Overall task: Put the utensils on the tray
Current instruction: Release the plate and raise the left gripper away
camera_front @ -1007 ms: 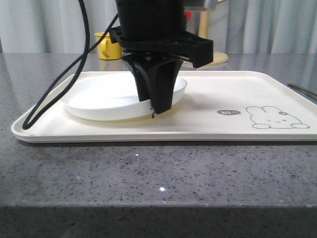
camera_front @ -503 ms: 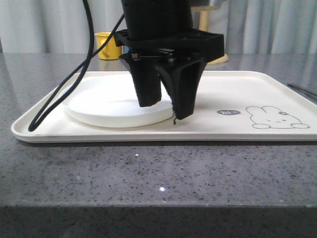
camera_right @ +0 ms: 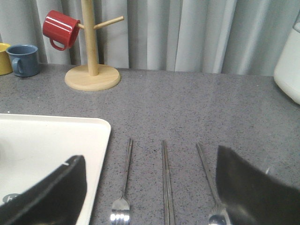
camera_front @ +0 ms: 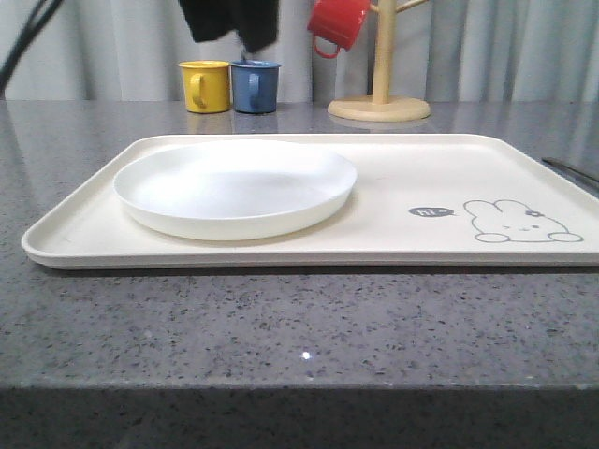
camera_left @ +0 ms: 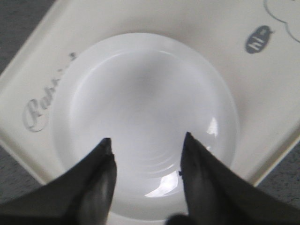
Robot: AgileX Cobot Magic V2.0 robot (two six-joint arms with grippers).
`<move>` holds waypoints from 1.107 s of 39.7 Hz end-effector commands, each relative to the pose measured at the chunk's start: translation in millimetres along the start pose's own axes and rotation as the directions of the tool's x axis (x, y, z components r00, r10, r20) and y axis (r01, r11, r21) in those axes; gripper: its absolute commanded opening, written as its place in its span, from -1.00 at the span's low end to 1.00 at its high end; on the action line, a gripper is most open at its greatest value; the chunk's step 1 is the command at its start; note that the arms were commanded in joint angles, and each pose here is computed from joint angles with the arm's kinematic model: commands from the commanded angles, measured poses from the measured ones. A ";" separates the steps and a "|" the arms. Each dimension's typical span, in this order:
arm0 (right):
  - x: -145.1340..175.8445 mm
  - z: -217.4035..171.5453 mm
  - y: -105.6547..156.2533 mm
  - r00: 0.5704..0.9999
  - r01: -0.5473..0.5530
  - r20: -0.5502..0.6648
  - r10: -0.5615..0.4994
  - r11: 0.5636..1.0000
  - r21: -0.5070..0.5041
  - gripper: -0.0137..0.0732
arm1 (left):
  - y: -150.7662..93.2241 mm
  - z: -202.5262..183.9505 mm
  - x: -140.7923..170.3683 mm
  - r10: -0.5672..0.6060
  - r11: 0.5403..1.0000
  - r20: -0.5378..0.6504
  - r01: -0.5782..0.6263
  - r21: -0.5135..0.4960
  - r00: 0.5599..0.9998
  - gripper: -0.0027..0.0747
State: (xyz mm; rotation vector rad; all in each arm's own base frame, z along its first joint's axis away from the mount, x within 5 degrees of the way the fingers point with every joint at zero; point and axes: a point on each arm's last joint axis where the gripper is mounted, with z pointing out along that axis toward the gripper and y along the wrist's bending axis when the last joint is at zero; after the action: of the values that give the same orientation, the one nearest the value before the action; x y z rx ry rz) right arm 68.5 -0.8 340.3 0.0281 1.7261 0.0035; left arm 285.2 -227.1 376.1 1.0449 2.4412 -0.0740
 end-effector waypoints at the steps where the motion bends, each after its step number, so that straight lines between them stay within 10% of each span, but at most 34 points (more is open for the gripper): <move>1: -16.6 -1.7 -0.6 0.996 0.018 0.092 -0.019 1.000 0.011 0.68 | 27.8 -40.2 15.4 -0.079 0.995 0.064 0.083 -0.053 0.995 -0.70; 10: -16.6 -1.7 -0.6 0.996 0.018 0.092 -0.019 1.000 0.011 0.68 | 83.6 -47.6 72.4 -0.280 0.950 0.025 0.281 -0.137 0.960 -0.98; 19: -16.6 -1.7 -0.6 0.996 0.018 0.092 -0.019 1.000 0.011 0.68 | 113.6 -54.5 145.1 -0.533 0.818 0.173 0.557 -0.145 0.828 -0.98; 44: -16.6 -1.7 -0.6 0.996 0.018 0.092 -0.019 1.000 0.011 0.68 | 12.5 -84.7 278.6 -0.227 0.807 0.743 0.549 -0.218 0.630 -0.98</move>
State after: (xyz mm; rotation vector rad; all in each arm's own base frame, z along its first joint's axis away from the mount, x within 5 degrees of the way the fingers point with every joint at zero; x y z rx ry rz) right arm 68.5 -0.8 340.3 0.0281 1.7265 0.0035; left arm 106.4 -13.0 317.1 0.1827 1.9651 -0.0424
